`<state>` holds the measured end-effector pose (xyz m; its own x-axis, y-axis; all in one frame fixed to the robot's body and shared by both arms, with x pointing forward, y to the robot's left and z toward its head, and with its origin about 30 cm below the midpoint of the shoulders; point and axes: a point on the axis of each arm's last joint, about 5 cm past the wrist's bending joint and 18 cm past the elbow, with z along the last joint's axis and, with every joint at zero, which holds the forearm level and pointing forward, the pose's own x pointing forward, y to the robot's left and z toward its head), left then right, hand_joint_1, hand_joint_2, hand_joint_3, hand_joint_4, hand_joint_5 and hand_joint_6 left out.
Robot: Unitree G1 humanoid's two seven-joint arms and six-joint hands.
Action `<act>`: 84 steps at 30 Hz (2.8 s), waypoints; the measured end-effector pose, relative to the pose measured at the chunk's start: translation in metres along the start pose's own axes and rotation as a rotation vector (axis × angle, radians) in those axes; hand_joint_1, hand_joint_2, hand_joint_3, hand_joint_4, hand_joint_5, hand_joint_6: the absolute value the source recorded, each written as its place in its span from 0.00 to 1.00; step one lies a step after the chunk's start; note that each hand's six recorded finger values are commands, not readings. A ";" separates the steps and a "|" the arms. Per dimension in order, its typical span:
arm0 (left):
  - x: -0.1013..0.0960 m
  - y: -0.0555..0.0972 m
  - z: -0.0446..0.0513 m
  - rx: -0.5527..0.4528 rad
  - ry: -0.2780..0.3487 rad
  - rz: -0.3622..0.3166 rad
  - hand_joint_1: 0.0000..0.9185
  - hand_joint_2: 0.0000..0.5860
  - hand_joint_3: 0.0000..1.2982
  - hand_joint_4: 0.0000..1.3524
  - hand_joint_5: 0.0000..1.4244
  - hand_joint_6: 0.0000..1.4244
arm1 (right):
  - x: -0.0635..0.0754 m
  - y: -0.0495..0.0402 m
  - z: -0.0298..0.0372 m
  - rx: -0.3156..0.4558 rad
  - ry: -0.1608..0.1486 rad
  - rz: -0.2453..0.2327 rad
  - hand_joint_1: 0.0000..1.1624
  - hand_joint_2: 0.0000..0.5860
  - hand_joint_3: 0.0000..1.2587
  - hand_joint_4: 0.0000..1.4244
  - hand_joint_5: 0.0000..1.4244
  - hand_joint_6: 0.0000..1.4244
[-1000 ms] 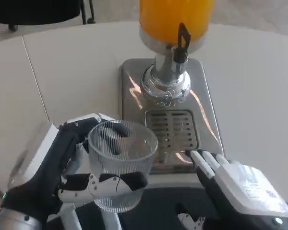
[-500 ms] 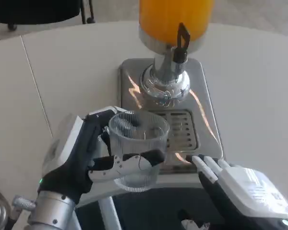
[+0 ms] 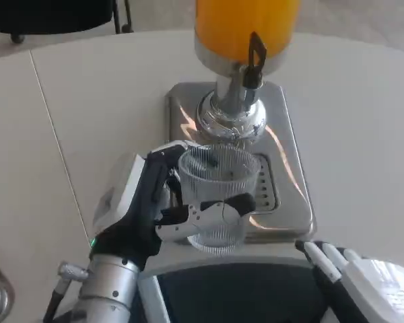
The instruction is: Grasp the cup under the faucet to collect the drink, then remove the cup.
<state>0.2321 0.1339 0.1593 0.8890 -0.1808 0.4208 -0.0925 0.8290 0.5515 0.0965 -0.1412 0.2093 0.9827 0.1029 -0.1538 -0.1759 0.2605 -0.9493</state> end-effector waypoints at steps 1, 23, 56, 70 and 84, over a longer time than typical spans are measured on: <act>0.002 -0.003 0.0007 0.000 0.002 0.006 0.62 0.03 0.76 0.88 0.97 1.00 | -0.002 0.0001 0.0004 0.003 0.007 -0.001 0.40 0.76 0.03 0.00 0.00 0.00; 0.028 -0.057 0.0044 -0.003 0.096 0.081 0.62 0.03 0.75 0.88 0.96 1.00 | -0.008 -0.0053 -0.0074 -0.025 0.052 -0.003 0.40 0.76 0.03 0.00 0.00 0.00; 0.063 -0.094 0.0035 0.099 0.142 0.237 0.60 0.05 0.65 0.71 0.87 0.99 | -0.003 -0.0140 -0.0163 -0.006 0.085 0.021 0.38 0.76 0.03 0.00 0.00 0.00; 0.065 -0.097 0.0051 0.144 0.144 0.259 0.52 0.10 0.49 0.51 0.71 0.92 | -0.003 -0.0158 -0.0200 0.021 0.085 0.014 0.37 0.77 0.03 0.00 0.00 0.00; 0.069 -0.099 0.0052 0.169 0.154 0.244 0.29 0.15 0.26 0.16 0.39 0.55 | -0.002 -0.0177 -0.0223 0.037 0.090 0.010 0.38 0.78 0.03 0.00 0.00 0.00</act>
<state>0.3003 0.0367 0.1376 0.8876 0.1047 0.4486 -0.3723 0.7365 0.5647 0.0987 -0.1674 0.2204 0.9818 0.0196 -0.1887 -0.1860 0.2958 -0.9370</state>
